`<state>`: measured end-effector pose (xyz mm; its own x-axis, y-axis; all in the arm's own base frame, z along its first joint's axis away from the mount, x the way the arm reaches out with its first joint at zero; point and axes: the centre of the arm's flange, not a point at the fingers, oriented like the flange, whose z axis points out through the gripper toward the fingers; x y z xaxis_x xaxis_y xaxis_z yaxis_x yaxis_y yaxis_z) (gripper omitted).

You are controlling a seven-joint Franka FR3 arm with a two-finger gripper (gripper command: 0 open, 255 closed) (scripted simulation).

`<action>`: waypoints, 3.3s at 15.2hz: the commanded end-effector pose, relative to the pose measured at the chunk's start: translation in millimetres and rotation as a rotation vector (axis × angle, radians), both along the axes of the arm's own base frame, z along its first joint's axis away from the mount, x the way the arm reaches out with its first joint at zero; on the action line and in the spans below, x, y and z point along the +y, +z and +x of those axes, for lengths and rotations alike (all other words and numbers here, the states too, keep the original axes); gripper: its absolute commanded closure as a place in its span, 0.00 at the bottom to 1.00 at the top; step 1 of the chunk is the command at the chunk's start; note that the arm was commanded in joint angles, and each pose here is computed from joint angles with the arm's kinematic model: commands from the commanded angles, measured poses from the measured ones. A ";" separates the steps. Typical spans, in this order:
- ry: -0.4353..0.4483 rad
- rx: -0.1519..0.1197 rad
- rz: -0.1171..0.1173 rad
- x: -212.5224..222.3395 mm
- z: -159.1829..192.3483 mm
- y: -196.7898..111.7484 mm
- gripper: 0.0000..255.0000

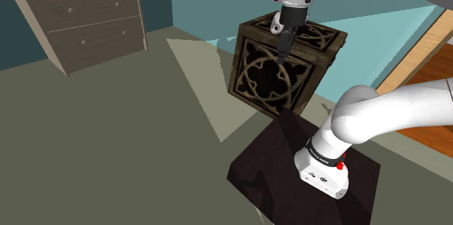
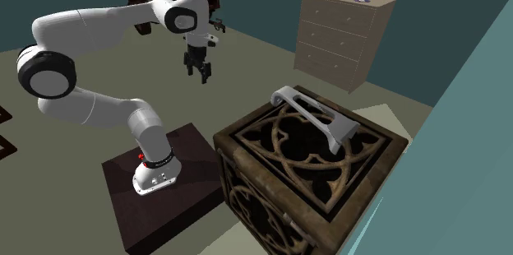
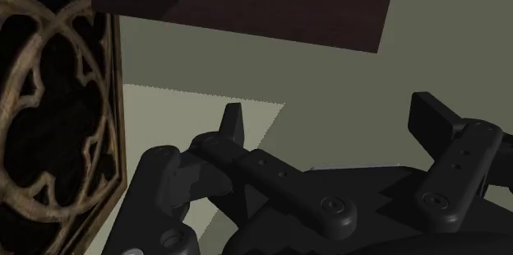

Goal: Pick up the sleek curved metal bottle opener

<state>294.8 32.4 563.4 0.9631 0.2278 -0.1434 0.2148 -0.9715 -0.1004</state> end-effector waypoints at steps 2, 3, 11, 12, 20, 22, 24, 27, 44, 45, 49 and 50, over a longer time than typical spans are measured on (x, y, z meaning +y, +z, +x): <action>0.025 -0.006 0.003 -12.9 -1.7 2.4 0.00; 0.051 -0.012 0.007 -25.8 -3.1 4.7 0.00; 0.255 -0.060 0.034 -129.7 -2.6 21.5 0.00; 0.280 -0.066 0.038 -142.7 -1.1 23.4 0.00; 0.484 -0.114 0.065 -244.4 22.2 37.6 0.00; 0.535 -0.126 0.072 -269.0 31.1 40.9 0.00; 0.586 -0.138 0.079 -293.1 41.2 44.2 0.00; 0.662 -0.157 0.090 -328.3 58.6 49.1 0.00; 0.967 -0.228 0.131 -452.9 151.8 42.4 0.00; 0.967 -0.228 0.131 -452.9 151.8 37.1 0.00; 0.967 -0.228 0.131 -452.9 151.8 28.8 0.00; 0.967 -0.228 0.131 -453.1 151.9 28.7 1.00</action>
